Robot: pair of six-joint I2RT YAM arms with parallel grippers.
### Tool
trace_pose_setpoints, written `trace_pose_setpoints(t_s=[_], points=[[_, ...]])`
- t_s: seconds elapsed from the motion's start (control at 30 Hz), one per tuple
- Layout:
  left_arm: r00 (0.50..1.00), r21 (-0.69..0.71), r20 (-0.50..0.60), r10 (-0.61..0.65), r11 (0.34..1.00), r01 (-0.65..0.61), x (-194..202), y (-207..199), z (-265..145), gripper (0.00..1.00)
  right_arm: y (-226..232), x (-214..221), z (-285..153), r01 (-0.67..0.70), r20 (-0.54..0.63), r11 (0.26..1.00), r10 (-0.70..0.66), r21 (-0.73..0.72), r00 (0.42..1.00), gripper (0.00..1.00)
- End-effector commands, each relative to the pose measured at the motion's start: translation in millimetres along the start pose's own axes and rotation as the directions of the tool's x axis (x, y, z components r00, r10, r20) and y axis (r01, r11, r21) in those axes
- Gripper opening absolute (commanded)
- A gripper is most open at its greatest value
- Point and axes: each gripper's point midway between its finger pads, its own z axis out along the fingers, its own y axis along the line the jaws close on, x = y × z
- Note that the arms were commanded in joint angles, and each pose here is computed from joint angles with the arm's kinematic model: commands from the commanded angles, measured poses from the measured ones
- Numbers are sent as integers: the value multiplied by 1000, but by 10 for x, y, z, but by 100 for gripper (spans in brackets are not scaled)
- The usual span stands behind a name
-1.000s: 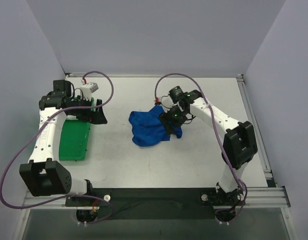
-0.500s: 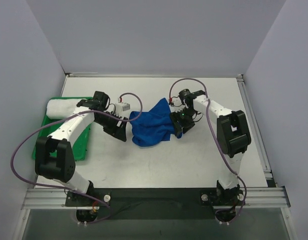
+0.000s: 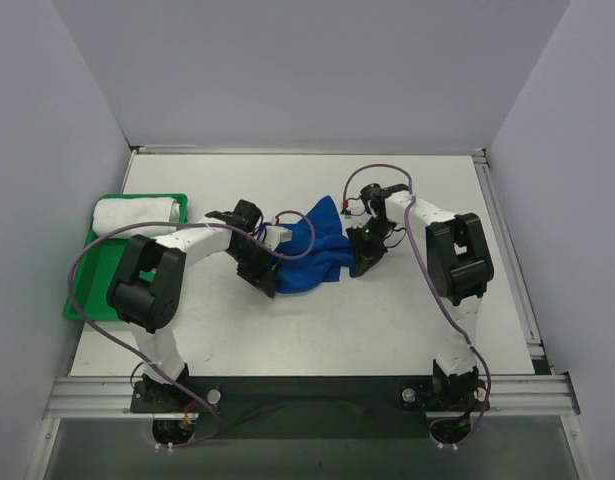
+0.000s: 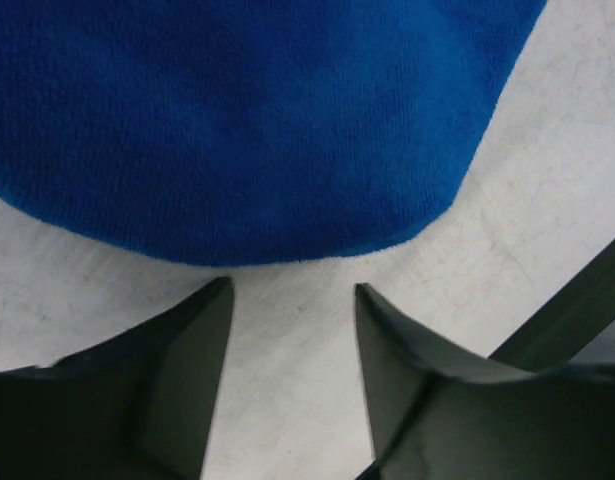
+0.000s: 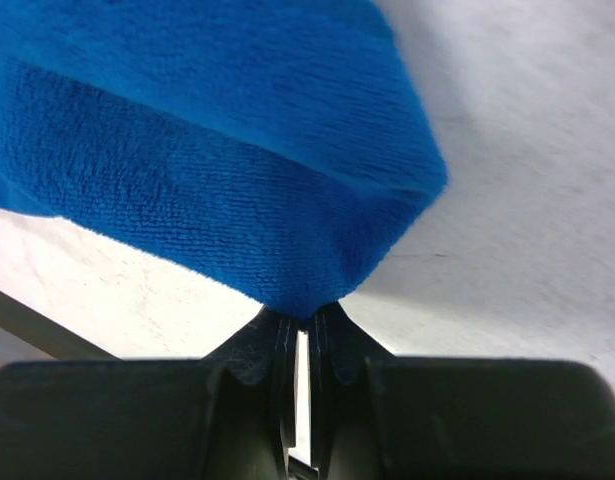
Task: Roll the towels
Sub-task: Flatten the towel
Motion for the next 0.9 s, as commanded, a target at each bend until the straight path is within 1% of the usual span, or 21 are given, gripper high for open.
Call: trace_pose_setpoints(t_s=[0.0,0.07,0.1,0.17,0.2,0.27,0.3,0.33,0.47,0.53,0.6,0.67,0.7,0.73,0.77,0.8,0.83,0.87], points=[[996,-24,88,25,999,-23,-357,57,27,57,-18,-33,-193,-44,32,998,46,-47,998,0],[996,-18,82,22,1000,-20,-361,69,65,42,3,-30,-291,-49,58,996,53,-72,997,0],[996,-17,85,23,1000,-22,-376,67,61,25,-19,15,-315,-61,59,995,66,-79,996,0],[994,-13,102,23,1000,-22,-413,65,3,6,-2,62,-434,-50,88,995,57,-83,995,0],[994,-8,109,25,1000,-24,-420,56,-31,0,-8,168,-426,-57,74,995,63,-86,995,0],[990,-9,138,20,1000,-19,-439,65,-169,0,18,256,-554,-32,104,996,41,-84,994,0],[989,-12,146,31,999,-30,-437,69,-216,0,24,397,-528,-33,83,996,40,-85,996,0],[986,-19,163,36,999,-33,-437,54,-320,0,30,453,-554,-21,87,997,28,-78,996,0],[974,-44,222,49,998,-40,-486,85,-628,0,83,621,-795,47,136,998,-42,-36,990,0],[966,-45,254,43,998,-33,-539,85,-764,0,112,587,-901,63,167,998,-57,-31,984,0],[958,-28,283,42,999,-35,-624,32,-876,0,199,435,-1109,72,236,997,-62,-37,970,0],[948,36,315,48,997,-63,-671,-114,-953,2,348,220,-1354,101,320,993,-74,-66,944,0],[947,59,320,38,996,-60,-664,-166,-967,6,403,150,-1433,107,346,991,-73,-80,936,0],[936,79,349,45,994,-78,-698,-244,-1029,12,494,82,-1521,108,372,988,-58,-113,926,0],[934,96,355,37,993,-76,-676,-281,-1026,24,570,-52,-1700,132,423,984,-71,-116,903,0],[929,104,370,28,992,-71,-686,-310,-1057,30,617,-115,-1791,140,448,982,-71,-123,891,0],[910,108,412,48,989,-101,-734,-380,-1151,36,670,-186,-1893,146,475,980,-67,-133,877,0],[903,113,426,51,988,-109,-732,-412,-1177,46,744,-292,-2055,170,517,976,-76,-137,852,0]])
